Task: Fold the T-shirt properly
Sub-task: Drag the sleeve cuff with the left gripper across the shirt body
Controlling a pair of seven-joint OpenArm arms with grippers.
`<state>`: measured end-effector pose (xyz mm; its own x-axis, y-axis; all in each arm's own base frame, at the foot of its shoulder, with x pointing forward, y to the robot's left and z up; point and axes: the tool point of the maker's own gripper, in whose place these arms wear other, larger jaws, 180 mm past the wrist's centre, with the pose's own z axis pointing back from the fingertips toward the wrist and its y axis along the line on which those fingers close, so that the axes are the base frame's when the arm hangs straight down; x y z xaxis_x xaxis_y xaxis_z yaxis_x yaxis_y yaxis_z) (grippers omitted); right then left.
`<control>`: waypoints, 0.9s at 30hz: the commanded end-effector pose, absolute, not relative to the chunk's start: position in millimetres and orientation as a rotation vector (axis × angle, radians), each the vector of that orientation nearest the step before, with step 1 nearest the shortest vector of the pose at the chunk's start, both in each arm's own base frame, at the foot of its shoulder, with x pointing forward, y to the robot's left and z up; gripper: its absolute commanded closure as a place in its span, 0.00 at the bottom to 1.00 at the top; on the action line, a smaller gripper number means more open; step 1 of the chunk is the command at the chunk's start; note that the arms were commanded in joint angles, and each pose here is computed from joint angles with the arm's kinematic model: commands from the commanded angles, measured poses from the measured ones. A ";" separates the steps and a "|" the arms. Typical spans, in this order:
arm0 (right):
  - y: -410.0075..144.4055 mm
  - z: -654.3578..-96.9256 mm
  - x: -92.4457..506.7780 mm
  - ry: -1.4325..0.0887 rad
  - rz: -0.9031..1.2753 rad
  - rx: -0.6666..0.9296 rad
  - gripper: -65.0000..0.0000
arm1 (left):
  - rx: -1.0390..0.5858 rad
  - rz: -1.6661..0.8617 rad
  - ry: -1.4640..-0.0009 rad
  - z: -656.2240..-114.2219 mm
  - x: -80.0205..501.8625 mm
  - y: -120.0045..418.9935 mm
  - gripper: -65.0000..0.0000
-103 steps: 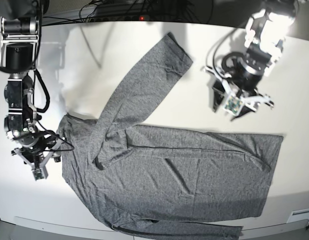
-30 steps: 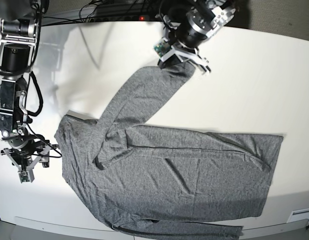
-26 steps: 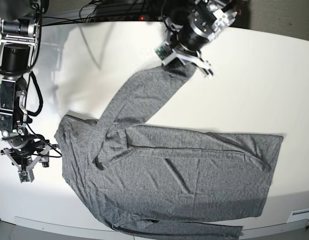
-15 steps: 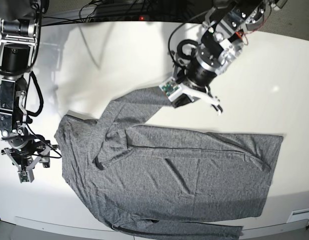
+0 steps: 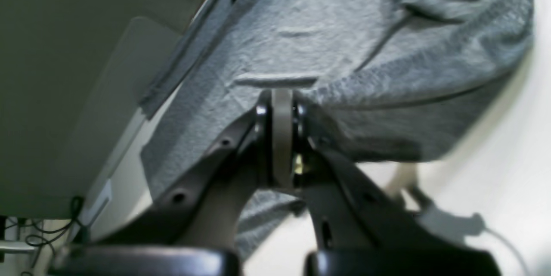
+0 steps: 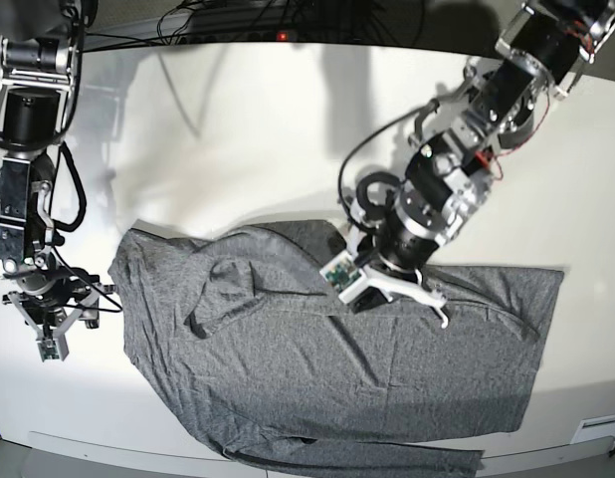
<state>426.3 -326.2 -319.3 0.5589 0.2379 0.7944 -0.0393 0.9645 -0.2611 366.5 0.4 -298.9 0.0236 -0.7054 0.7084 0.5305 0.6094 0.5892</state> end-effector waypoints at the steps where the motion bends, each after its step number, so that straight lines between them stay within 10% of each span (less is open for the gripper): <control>1: -333.6 -294.3 436.7 -1.031 0.160 -0.247 0.53 | 0.209 -0.957 -1.257 -285.2 381.1 3.6 1.00; 27: -331.1 -295.7 436.8 -1.033 0.160 -0.240 0.53 | 0.550 -0.869 -0.968 -317.9 518.2 135.3 1.00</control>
